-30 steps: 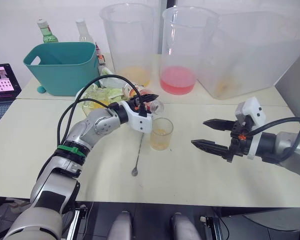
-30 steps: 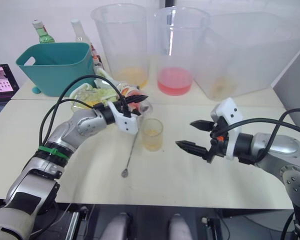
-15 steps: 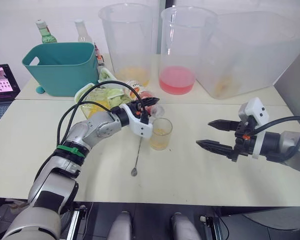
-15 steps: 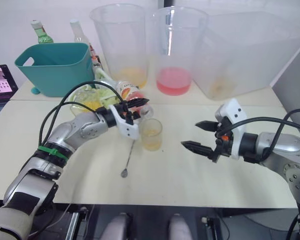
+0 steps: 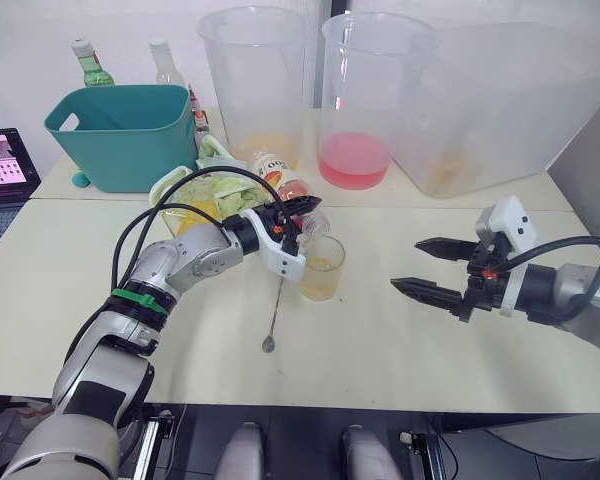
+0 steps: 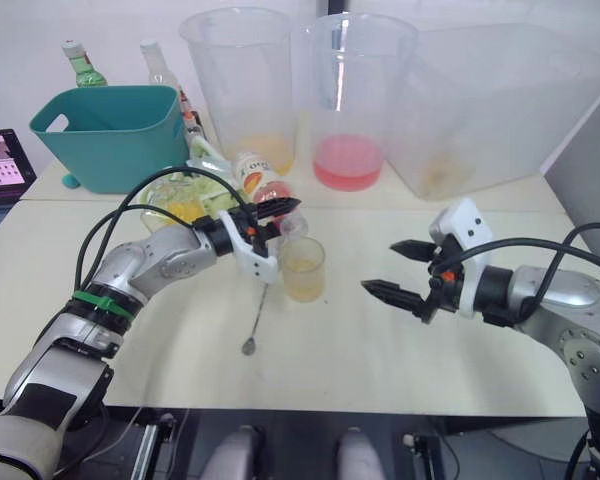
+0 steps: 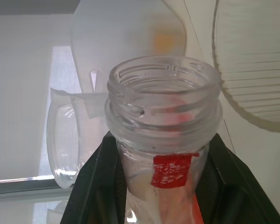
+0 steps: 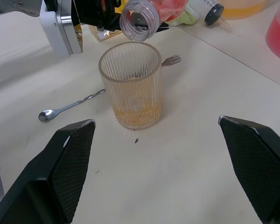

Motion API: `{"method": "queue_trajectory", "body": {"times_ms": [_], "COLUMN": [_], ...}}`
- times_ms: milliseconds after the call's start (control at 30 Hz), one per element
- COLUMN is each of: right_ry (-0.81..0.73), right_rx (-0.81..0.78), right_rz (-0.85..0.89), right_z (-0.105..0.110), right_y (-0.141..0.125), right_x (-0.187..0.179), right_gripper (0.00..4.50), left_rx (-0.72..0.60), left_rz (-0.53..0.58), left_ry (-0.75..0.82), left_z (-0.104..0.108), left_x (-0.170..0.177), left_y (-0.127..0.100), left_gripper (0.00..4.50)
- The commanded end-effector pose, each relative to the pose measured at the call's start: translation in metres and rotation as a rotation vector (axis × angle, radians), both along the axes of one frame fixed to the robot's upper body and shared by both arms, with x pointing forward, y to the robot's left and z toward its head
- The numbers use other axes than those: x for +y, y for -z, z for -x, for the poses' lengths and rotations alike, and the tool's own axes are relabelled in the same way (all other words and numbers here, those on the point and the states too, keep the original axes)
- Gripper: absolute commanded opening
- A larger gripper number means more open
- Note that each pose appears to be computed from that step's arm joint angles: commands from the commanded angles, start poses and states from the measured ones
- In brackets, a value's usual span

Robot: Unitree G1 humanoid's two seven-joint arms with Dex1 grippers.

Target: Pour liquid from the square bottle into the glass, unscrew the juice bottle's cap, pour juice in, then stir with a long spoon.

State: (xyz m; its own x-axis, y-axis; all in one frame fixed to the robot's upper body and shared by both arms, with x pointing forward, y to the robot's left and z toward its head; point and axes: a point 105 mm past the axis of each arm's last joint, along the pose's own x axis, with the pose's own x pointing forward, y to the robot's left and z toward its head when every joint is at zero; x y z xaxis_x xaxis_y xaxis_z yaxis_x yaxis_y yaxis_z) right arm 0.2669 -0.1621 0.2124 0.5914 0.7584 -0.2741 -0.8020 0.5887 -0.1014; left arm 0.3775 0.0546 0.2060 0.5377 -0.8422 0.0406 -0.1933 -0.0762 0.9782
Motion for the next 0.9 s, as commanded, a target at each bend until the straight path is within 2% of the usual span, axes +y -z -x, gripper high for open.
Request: {"method": "queue_trajectory", "body": {"times_ms": [33,600,833,900], "right_ry": [-0.012,-0.037,-0.039,-0.039], "right_rx": [-0.043,-0.06,-0.061,-0.061], "right_rz": [0.002,-0.011,-0.007,-0.005], "right_z": [0.0,-0.004,-0.005,-0.005], "right_y": [-0.005,-0.007,-0.007,-0.007], "right_x": [0.002,0.01,0.01,0.01], "right_gripper": [4.48,4.48,4.48,4.48], "left_rx": [-0.125,-0.247,-0.24,-0.203], "left_rz": [0.033,-0.014,0.0,0.032], "left_ry": [0.042,0.024,0.02,0.002], "left_z": [0.007,0.004,0.004,0.001], "left_x": [-0.007,-0.005,-0.004,-0.002], "left_y": [-0.031,-0.034,-0.034,-0.035], "left_gripper": [1.53,1.53,1.53,1.53]}}
